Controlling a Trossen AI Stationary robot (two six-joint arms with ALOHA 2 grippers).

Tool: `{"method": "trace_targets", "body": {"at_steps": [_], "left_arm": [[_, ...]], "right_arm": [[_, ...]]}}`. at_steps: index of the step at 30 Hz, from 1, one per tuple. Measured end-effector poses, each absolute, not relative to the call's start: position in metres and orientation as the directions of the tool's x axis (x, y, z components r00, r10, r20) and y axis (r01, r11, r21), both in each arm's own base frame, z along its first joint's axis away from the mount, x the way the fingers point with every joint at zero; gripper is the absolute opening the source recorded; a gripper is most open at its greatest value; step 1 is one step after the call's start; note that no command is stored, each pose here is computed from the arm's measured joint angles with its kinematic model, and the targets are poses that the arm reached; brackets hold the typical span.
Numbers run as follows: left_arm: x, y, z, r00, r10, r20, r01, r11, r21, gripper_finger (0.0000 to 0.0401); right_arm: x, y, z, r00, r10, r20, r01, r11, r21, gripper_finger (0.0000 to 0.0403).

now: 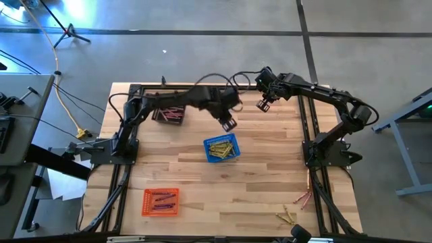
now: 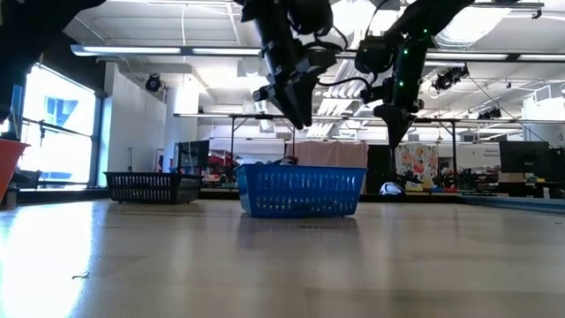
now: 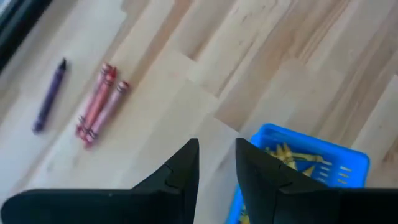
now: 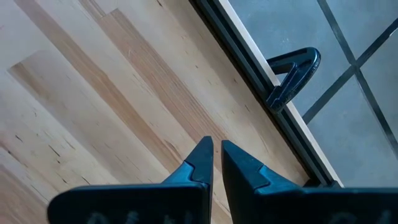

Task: Sort crayons
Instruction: Put the red crayon into the black basket

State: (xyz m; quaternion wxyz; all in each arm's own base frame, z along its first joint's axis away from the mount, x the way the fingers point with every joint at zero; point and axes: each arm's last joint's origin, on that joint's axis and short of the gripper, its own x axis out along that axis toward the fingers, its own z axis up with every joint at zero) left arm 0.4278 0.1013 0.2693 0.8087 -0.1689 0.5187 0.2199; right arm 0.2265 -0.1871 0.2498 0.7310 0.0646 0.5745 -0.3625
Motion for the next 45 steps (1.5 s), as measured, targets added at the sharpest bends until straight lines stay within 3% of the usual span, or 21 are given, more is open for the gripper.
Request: {"method": "trace_targets", "body": {"at_steps": [8,14,24,29,38,45], "left_arm": [[0.414,0.149,0.261,0.396,0.084,-0.914,-0.231,0.973,-0.011,0.0095],[0.390,0.180,0.225,0.299,0.031,-0.954,-0.125,0.992,-0.007,0.0099],[0.365,0.207,0.188,0.229,0.065,-0.971,0.216,0.970,0.116,0.0100],[0.355,0.220,0.172,0.243,0.093,-0.966,0.287,0.944,0.163,0.0100],[0.361,0.232,0.174,0.368,0.141,-0.919,0.257,0.935,0.246,0.0100],[0.368,0.236,0.158,0.379,0.128,-0.916,0.256,0.937,0.237,0.0100]], "right_arm": [[0.226,-0.187,0.250,0.076,-0.457,-0.886,0.605,0.728,-0.323,0.0016],[0.226,-0.187,0.250,0.075,-0.457,-0.886,0.605,0.727,-0.324,0.0016],[0.227,-0.187,0.250,0.079,-0.456,-0.886,0.605,0.729,-0.321,0.0016],[0.227,-0.187,0.250,0.079,-0.456,-0.886,0.605,0.729,-0.321,0.0016],[0.227,-0.187,0.250,0.079,-0.457,-0.886,0.605,0.729,-0.321,0.0016],[0.227,-0.187,0.250,0.080,-0.457,-0.886,0.605,0.729,-0.321,0.0016]]}}
